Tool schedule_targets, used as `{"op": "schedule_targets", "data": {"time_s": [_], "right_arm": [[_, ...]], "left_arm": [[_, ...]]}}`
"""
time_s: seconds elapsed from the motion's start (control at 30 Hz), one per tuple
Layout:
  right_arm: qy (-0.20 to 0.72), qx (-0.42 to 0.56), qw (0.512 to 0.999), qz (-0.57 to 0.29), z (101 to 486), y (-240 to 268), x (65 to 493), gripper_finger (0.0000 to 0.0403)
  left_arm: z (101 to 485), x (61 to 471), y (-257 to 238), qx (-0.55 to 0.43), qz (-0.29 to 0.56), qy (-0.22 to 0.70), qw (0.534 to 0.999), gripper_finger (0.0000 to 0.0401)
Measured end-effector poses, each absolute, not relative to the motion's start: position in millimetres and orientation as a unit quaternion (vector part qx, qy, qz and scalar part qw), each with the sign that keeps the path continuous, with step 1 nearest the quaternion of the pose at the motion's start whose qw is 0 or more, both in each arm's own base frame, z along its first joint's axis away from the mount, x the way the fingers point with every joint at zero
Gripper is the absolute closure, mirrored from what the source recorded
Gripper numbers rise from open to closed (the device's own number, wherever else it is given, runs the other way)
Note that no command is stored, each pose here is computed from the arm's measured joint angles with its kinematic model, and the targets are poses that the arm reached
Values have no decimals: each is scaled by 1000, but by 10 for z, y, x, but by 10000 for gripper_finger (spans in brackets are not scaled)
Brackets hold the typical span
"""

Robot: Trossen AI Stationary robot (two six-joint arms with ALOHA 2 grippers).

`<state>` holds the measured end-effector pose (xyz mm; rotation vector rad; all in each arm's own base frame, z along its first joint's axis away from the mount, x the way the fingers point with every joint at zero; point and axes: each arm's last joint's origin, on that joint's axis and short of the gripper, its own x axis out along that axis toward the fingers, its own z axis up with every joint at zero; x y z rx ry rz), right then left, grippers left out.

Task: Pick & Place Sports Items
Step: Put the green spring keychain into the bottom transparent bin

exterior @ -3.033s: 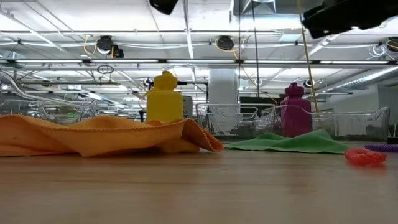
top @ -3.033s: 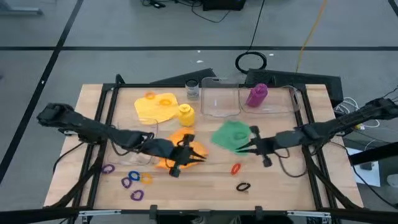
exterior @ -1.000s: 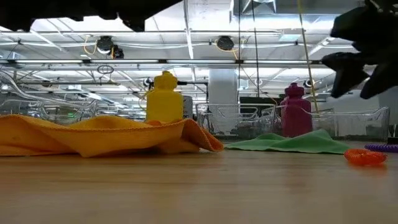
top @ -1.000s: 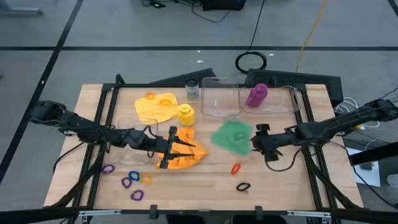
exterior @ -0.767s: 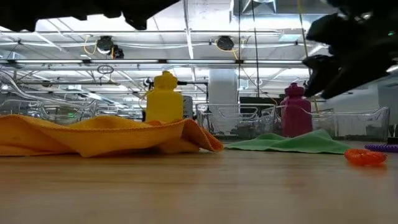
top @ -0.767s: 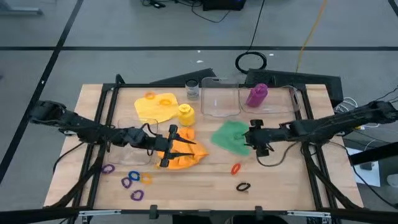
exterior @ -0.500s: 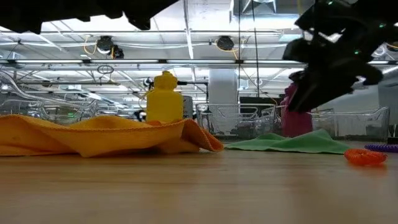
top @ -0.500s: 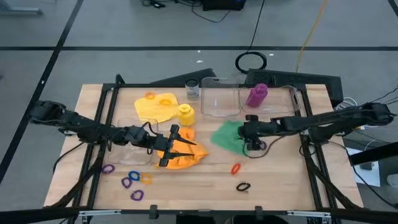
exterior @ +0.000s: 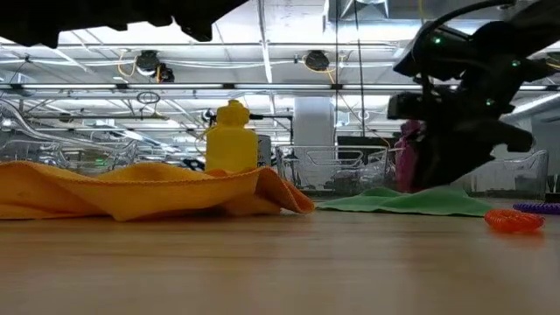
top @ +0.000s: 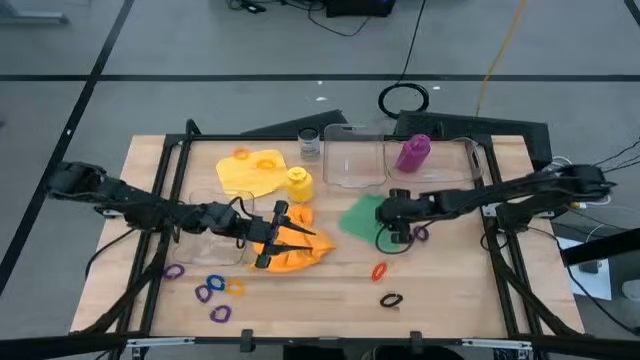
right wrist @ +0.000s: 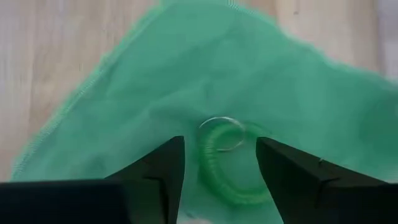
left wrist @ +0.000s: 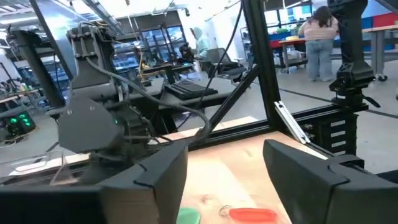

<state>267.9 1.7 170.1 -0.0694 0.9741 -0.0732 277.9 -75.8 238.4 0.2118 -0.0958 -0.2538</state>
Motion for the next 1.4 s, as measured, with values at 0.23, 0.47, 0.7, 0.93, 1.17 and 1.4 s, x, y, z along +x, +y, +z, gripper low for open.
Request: {"op": "schedule_targets", "data": {"time_s": [0.23,0.47,0.7,0.93,1.17,1.4], "right_arm": [[473,-32,880,-35,1690,17,2673,276],[481,-31,875,-36,1688,17,2652,314],[505,-24,862,-40,1661,15,2607,348],[505,-26,862,-40,1660,15,2607,391],[504,-38,862,-33,1662,14,2610,396],[476,-49,878,-27,1731,15,2635,401]], "left_arm": [[2384,2779,-758,104,-126,-47,985,224],[2383,2780,-759,104,-126,-47,985,224],[2383,2780,-758,104,-126,-47,985,224],[2383,2780,-758,104,-126,-47,985,224],[2383,2780,-758,104,-126,-47,985,224],[2383,2780,-758,105,-126,-47,985,224]]}}
